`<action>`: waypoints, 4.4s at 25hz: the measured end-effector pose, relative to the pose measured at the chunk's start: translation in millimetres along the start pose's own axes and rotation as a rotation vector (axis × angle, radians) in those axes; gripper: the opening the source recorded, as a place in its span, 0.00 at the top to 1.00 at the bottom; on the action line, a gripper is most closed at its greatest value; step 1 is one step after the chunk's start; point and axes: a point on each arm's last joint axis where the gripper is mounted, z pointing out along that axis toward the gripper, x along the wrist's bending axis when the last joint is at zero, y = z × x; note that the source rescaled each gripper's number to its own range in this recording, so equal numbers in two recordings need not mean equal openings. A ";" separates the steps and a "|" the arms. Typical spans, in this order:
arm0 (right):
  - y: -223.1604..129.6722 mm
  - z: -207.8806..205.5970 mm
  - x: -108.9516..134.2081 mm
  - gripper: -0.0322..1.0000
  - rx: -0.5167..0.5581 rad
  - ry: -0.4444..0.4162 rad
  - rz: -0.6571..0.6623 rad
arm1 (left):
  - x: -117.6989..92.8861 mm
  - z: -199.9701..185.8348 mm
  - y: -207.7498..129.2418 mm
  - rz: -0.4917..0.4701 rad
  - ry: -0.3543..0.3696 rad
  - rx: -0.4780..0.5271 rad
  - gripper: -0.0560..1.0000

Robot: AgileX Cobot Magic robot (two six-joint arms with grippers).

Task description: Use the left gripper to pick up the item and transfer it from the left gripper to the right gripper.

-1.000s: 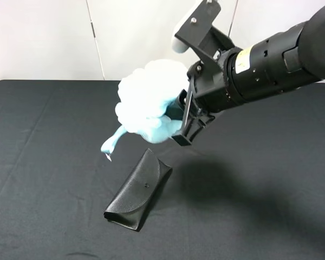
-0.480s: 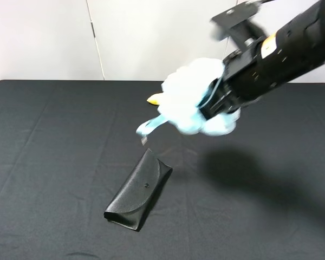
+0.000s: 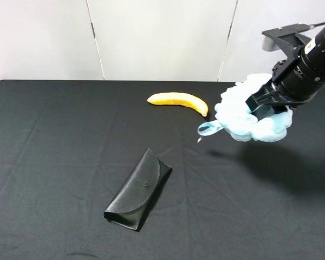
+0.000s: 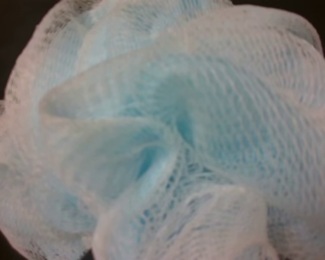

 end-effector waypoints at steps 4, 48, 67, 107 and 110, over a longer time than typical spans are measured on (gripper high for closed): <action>-0.6 9.5 -11.6 0.97 0.032 -0.016 0.033 | 0.0 0.0 0.0 -0.002 0.002 0.000 0.01; 11.0 5.7 -15.3 0.00 0.226 -0.005 0.075 | 0.0 0.0 0.0 -0.002 0.002 0.000 0.01; -11.5 -116.6 -0.1 0.00 -0.052 0.010 0.102 | 0.0 0.0 0.0 -0.002 0.002 0.000 0.01; -235.1 -119.8 25.3 0.00 -0.626 -0.099 0.074 | 0.0 0.0 0.0 -0.002 0.002 0.000 0.01; -234.8 -119.6 25.2 0.00 -0.629 -0.099 0.074 | 0.0 0.0 0.0 -0.001 0.002 0.000 0.01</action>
